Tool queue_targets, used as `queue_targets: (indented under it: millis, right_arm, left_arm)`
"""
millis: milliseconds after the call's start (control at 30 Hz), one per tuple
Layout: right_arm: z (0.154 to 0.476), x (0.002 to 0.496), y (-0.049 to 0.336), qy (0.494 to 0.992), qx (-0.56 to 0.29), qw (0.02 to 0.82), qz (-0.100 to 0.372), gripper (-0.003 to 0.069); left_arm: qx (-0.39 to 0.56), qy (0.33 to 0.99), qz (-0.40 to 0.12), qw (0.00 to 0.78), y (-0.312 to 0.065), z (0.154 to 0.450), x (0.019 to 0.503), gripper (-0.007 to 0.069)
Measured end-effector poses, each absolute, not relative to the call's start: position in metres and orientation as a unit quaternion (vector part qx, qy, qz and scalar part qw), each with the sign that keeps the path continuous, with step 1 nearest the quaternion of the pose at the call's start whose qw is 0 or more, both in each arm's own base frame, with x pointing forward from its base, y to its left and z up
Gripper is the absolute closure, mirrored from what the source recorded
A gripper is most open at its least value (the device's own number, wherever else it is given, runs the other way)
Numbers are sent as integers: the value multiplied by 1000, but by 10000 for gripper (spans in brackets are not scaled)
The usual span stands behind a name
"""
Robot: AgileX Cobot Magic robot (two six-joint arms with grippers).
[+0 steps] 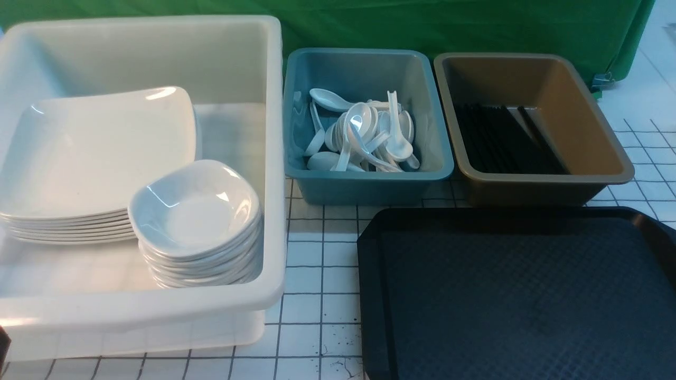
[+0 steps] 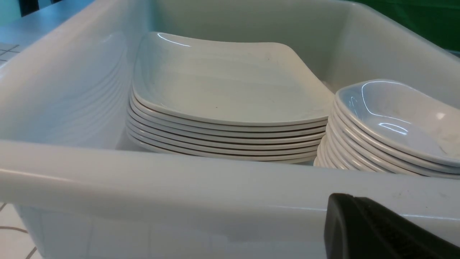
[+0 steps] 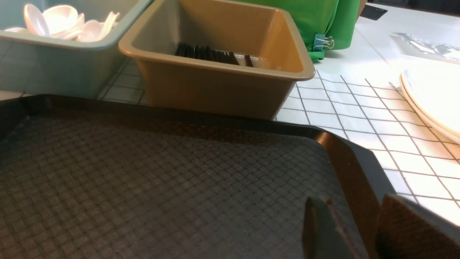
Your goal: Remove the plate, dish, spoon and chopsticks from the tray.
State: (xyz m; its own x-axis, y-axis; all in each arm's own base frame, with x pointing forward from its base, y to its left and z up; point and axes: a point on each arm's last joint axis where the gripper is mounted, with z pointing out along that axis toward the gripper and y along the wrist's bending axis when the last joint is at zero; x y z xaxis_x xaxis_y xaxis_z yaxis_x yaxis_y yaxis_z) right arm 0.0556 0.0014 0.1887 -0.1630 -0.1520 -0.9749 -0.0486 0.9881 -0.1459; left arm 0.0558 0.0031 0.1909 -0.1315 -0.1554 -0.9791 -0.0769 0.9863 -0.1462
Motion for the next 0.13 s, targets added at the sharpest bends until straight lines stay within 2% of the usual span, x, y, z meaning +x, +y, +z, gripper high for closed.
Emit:
queue_targets:
  millis: [133]
  right_arm:
    - [189, 56, 1, 761, -66, 644, -40, 419]
  left_arm:
    - [-77, 752, -30, 654, 3, 191, 56, 624]
